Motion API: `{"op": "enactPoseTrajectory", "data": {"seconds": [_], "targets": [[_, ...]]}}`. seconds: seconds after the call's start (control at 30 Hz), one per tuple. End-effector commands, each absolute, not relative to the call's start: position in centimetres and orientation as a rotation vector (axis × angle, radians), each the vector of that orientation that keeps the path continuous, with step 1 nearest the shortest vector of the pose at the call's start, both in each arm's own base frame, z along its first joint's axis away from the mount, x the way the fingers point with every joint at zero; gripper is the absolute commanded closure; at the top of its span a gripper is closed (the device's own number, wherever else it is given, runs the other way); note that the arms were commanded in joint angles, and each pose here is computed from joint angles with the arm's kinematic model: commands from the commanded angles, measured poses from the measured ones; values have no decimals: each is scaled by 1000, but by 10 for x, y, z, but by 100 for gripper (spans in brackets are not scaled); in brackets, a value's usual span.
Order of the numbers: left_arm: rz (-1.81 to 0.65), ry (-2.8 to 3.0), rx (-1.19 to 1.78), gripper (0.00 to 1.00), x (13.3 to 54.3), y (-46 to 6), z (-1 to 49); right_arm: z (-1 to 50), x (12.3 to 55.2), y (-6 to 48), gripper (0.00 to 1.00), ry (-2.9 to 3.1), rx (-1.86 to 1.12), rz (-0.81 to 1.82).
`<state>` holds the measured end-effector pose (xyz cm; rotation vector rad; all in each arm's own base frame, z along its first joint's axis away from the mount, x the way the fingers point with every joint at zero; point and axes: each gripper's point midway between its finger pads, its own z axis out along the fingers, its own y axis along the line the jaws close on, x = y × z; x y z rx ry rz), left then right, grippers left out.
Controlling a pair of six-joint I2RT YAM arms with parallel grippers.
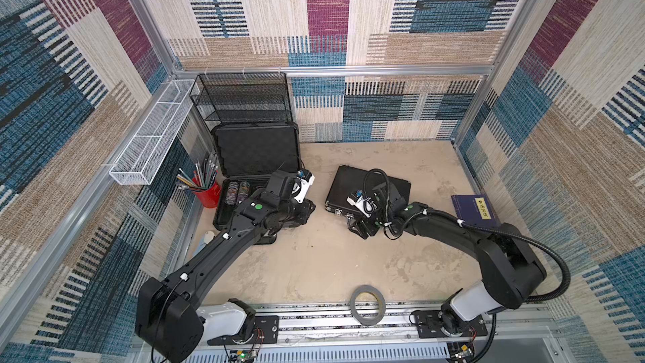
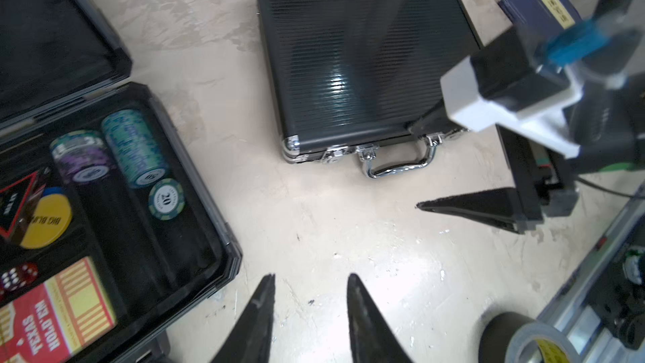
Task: Open the poker set cases
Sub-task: Move the poker set case to the center of the board, then pick up the poker set case from the center of the board.
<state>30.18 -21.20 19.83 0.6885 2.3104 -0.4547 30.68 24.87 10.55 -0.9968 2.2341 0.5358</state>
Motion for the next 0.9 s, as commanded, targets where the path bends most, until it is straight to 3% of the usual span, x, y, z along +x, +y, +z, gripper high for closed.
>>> {"op": "enactPoseTrajectory", "data": {"seconds": [0.0,0.17,0.3,0.6,0.87], "targets": [[-425,2260,896,62,290,-231,193,148,327,234,17,2137,-754,530],[-448,2174,1224,59,264,-275,173,186,339,167,20,2073,-270,631],[-447,2112,1448,58,253,-313,150,180,338,122,22,2100,40,692],[-450,2060,1649,57,267,-358,112,153,328,82,21,2133,317,769],[-459,2060,1767,55,274,-375,80,149,327,63,22,2088,393,816]]}}
